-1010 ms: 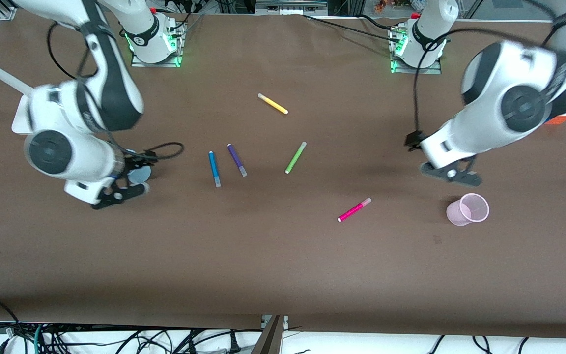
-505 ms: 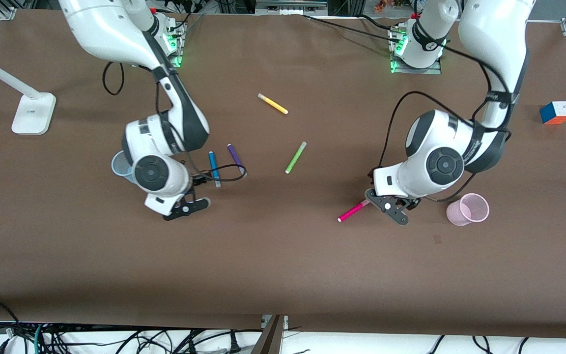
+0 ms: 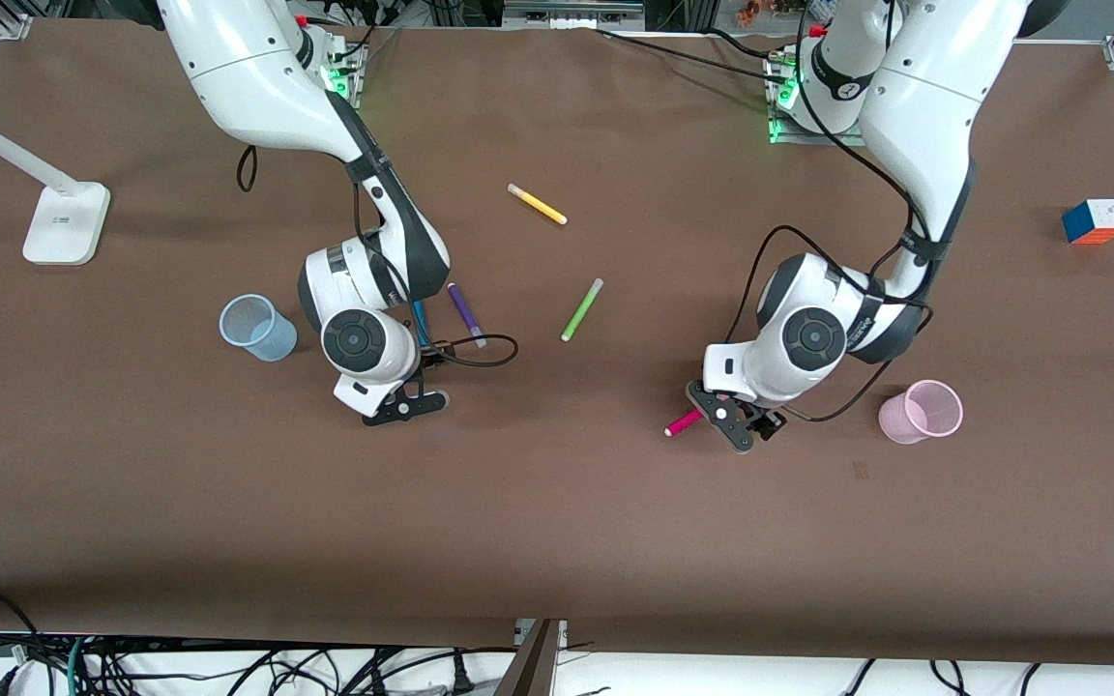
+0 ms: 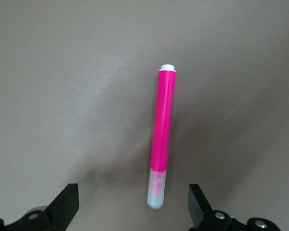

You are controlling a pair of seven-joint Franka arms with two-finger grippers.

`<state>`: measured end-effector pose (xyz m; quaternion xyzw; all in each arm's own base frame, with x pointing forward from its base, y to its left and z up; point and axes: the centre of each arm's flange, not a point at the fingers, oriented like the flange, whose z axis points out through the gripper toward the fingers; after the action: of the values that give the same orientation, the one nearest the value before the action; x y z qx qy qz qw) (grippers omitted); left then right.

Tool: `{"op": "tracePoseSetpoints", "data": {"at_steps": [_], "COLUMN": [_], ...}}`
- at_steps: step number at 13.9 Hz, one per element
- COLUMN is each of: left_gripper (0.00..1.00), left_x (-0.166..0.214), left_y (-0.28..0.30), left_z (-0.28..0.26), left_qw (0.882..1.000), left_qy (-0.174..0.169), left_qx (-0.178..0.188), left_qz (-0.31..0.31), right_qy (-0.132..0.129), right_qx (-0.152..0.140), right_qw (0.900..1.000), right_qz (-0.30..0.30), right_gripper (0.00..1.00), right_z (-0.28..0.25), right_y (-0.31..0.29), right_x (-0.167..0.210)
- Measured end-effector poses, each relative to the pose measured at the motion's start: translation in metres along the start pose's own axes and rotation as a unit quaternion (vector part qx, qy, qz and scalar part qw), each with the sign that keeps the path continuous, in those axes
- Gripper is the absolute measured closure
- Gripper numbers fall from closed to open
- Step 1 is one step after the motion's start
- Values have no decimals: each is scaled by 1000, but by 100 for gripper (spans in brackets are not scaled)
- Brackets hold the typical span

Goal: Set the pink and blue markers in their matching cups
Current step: 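Close the right gripper on the blue marker while the left gripper grasps the pink marker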

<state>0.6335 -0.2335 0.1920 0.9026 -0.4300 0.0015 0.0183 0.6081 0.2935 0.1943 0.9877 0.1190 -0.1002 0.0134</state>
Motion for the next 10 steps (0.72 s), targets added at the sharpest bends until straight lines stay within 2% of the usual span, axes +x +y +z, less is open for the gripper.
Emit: {"op": "tracePoseSetpoints", "data": {"at_steps": [3, 4, 6, 8, 10], "left_gripper": [5, 15, 37, 56, 78], "left_x": [6, 7, 7, 6, 5], "left_y": [15, 16, 17, 15, 12], "left_z": [16, 19, 20, 19, 18], "left_qw": [1000, 1000, 1000, 1000, 1000], "left_qy": [3, 2, 3, 3, 2], "left_qx": [-1, -1, -1, 0, 1], "left_qz": [13, 14, 15, 14, 12], "right_qy": [-1, 1, 6, 5, 6], "right_qx": [5, 7, 10, 10, 10], "right_qw": [1000, 1000, 1000, 1000, 1000], "right_qz": [4, 5, 5, 5, 5], "right_gripper": [7, 7, 26, 51, 67], "right_z": [9, 9, 10, 12, 14], "right_y": [0, -2, -5, -5, -5], "right_x": [-3, -3, -4, -5, -5]}}
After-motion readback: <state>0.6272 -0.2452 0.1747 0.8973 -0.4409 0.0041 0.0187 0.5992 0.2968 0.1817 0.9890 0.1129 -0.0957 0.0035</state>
